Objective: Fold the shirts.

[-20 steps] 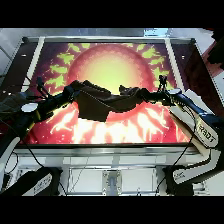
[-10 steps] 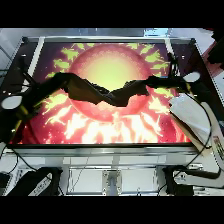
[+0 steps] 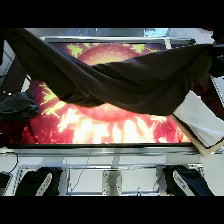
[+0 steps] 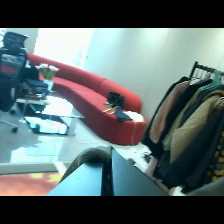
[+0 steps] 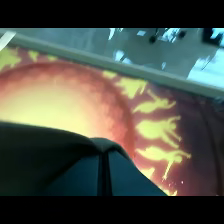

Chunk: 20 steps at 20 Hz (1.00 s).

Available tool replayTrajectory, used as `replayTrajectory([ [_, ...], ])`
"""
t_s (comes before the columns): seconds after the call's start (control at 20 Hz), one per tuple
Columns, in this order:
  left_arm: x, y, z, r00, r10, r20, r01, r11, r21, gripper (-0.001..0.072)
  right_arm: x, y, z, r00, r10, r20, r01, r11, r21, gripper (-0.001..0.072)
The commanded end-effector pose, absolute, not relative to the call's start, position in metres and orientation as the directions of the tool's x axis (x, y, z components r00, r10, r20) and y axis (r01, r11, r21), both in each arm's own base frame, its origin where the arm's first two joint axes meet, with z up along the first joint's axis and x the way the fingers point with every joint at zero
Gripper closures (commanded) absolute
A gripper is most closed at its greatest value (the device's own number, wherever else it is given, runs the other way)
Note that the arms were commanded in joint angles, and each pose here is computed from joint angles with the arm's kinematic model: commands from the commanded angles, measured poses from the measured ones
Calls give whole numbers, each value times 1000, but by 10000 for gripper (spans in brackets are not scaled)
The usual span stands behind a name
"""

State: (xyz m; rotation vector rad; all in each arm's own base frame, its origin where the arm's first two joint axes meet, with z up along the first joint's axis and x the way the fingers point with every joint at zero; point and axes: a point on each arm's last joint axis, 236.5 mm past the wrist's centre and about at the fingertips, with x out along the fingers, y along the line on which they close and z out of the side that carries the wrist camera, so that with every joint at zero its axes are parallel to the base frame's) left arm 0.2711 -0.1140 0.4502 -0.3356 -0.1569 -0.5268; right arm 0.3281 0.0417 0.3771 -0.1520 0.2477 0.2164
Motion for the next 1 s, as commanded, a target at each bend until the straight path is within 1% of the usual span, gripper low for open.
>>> replayTrajectory([
  [0.0,315,-89,395,935,-355,-17,334,895,-296,698,347,37,368,939,175,-297,-213,972,-98,685],
  [0.1,368,-77,317,917,-291,-274,211,934,-288,698,398,48,298,852,233,-469,-263,965,1,685],
  [0.15,396,-72,277,890,-259,-376,160,948,-275,698,421,53,255,792,262,-551,-275,960,61,684],
  [0.25,448,-62,202,832,-203,-516,79,964,-252,698,465,65,155,652,323,-686,-259,945,200,682],
  [0.3,473,-58,166,810,-179,-558,35,965,-259,698,483,69,112,599,341,-725,-225,940,256,681],
  [0.35,498,-57,129,793,-166,-585,-16,956,-293,697,499,70,74,563,350,-748,-163,935,315,680],
  [0.4,518,-56,101,786,-159,-598,-67,939,-337,697,514,73,41,545,364,-755,-92,921,378,679],
  [0.45,534,-59,76,780,-165,-603,-119,908,-403,695,526,77,18,542,385,-747,-41,900,434,655],
  [0.5,546,-63,62,783,-180,-595,-142,881,-452,693,539,82,4,557,405,-725,-2,874,486,528],
  [0.55,555,-66,58,794,-191,-578,-147,860,-488,571,549,83,-1,583,412,-700,22,854,520,378],
  [0.6,562,-66,63,816,-190,-546,-146,846,-513,323,559,80,2,619,400,-676,26,850,526,309],
  [0.65,567,-63,76,843,-181,-507,-132,844,-520,198,567,74,9,651,379,-658,27,854,519,308],
  [0.75,571,-62,117,882,-178,-436,-63,872,-485,200,572,66,28,672,372,-641,7,861,508,301],
  [0.8,570,-64,141,895,-186,-405,-24,888,-460,201,567,66,37,656,390,-646,-19,864,503,301],
  [0.85,564,-66,167,905,-196,-377,20,906,-422,201,556,64,40,618,403,-675,-63,881,469,301],
  [0.9,554,-67,190,912,-205,-356,58,923,-381,201,541,56,36,562,393,-728,-81,902,424,301],
  [0.95,541,-68,210,916,-209,-342,91,939,-332,215,521,44,27,492,362,-792,-80,924,373,302],
])
